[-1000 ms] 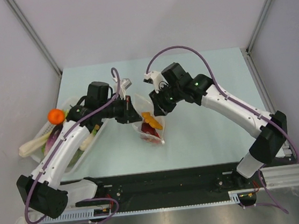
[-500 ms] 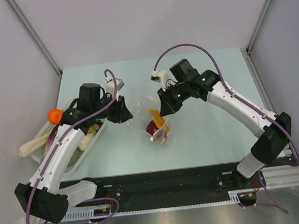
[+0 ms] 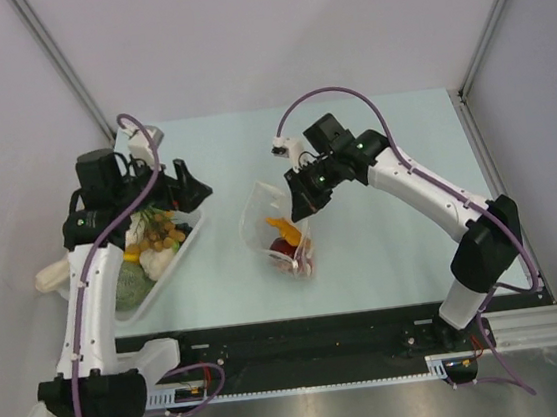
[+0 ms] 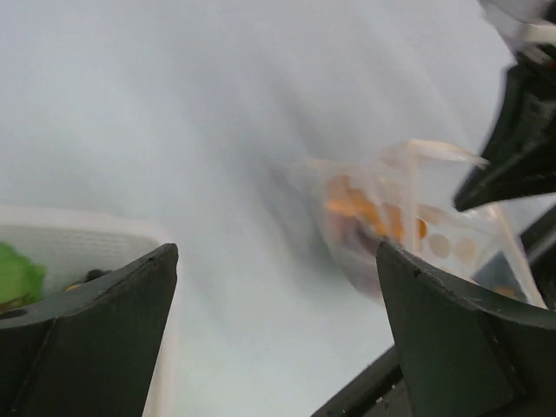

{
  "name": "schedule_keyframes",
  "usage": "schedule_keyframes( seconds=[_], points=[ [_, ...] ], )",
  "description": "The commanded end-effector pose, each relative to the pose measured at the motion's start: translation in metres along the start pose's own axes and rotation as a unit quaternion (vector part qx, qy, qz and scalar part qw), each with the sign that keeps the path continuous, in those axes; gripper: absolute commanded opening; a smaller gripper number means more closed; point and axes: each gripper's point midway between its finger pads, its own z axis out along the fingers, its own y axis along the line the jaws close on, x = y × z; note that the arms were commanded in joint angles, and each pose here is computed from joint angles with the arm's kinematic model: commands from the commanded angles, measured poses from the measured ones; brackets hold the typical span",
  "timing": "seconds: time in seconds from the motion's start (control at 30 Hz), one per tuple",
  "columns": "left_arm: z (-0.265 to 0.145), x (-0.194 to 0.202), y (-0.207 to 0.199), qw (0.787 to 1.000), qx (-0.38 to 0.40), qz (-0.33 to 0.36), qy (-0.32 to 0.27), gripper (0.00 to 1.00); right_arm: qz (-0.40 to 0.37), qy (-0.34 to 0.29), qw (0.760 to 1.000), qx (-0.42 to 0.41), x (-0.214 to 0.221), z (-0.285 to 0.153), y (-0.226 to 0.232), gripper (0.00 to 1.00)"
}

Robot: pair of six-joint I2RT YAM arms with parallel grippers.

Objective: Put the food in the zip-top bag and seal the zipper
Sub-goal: Pick up the fake fruit from the bin.

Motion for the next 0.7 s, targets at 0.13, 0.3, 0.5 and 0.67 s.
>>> schedule_keyframes(
  seconds=[0.13,0.3,0.5,0.67],
  points=[
    [-0.004,-0.002,0.089,0.990,-0.067,-0.120,-0.007,0.90,0.073,-0.068,0.995,0.003,-0.035,-0.044,0.008,0.00],
    [-0.005,-0.009,0.145,0.974,-0.194,-0.115,-0.021,0.89,0.116,-0.077,0.989,0.044,-0.028,-0.061,-0.009,0.00],
    [-0.031,0.009,0.217,0.925,-0.356,-0.128,0.031,0.92,0.121,-0.070,0.989,0.047,-0.041,-0.040,-0.033,0.00],
    [-0.038,0.027,0.249,0.903,-0.397,-0.150,0.059,1.00,0.161,-0.067,0.984,0.047,-0.051,-0.027,-0.060,0.00]
  ],
)
